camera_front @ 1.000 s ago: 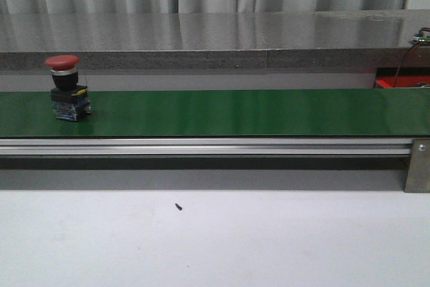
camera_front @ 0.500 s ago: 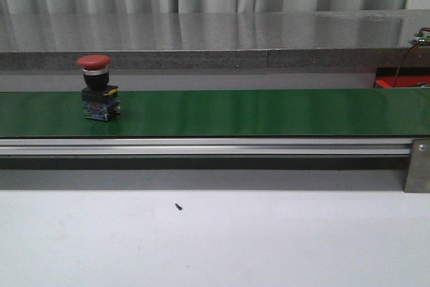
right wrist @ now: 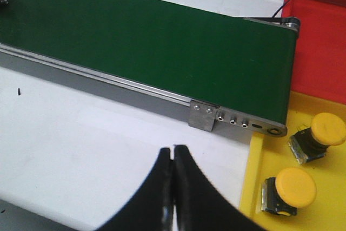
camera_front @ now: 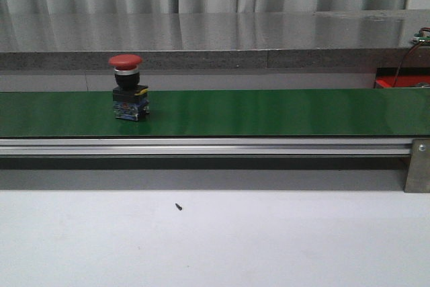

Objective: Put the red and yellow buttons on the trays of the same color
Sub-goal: 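Grasp a second red push-button on the table with the left gripper, then set the second red button on the conveyor start and release it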

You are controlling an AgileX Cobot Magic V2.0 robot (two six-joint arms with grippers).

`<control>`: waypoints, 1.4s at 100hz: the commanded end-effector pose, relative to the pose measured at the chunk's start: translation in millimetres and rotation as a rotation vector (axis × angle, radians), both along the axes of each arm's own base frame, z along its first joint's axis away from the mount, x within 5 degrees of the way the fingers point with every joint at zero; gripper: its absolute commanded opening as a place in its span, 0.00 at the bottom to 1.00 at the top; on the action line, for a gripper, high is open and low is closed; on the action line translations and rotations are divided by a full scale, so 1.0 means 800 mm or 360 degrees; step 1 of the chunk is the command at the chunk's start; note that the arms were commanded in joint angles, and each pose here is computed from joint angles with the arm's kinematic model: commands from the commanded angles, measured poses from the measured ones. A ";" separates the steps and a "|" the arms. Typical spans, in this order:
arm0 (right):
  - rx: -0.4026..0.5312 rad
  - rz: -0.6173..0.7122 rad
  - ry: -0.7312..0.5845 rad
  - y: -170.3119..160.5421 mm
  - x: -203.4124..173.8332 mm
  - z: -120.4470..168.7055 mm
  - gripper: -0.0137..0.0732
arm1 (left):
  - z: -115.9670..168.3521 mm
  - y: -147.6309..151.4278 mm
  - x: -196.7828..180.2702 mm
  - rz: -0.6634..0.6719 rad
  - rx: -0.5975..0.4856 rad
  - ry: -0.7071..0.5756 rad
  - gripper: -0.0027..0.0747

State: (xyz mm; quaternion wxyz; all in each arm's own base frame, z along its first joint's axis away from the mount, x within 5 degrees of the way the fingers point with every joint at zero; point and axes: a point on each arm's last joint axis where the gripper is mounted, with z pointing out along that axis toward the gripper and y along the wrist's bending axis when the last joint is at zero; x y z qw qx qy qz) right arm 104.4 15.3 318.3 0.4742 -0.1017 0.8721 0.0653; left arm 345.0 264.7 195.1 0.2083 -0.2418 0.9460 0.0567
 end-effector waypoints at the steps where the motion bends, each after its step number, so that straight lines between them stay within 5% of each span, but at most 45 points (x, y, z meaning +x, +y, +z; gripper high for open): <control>1: 0.0006 -0.0026 -0.0121 -0.001 0.003 0.015 0.09 | 0.044 0.000 -0.001 0.0026 0.0077 -0.0135 0.22; 42: 0.0006 -0.0026 -0.0121 -0.001 0.003 0.015 0.09 | 0.119 -0.022 -0.019 0.0048 0.0091 -0.0338 0.22; 71: 0.0006 -0.0026 -0.0121 -0.001 0.003 0.015 0.09 | 0.172 -0.085 -0.015 -0.0137 0.0081 -0.0449 0.22; 109: 0.0006 -0.0026 -0.0121 -0.001 0.003 0.015 0.09 | 0.174 -0.198 0.026 -0.0577 0.0018 -0.0392 0.22; 140: 0.0006 -0.0026 -0.0121 -0.001 0.003 0.015 0.09 | 0.172 -0.232 0.037 -0.0719 0.0032 -0.0392 0.21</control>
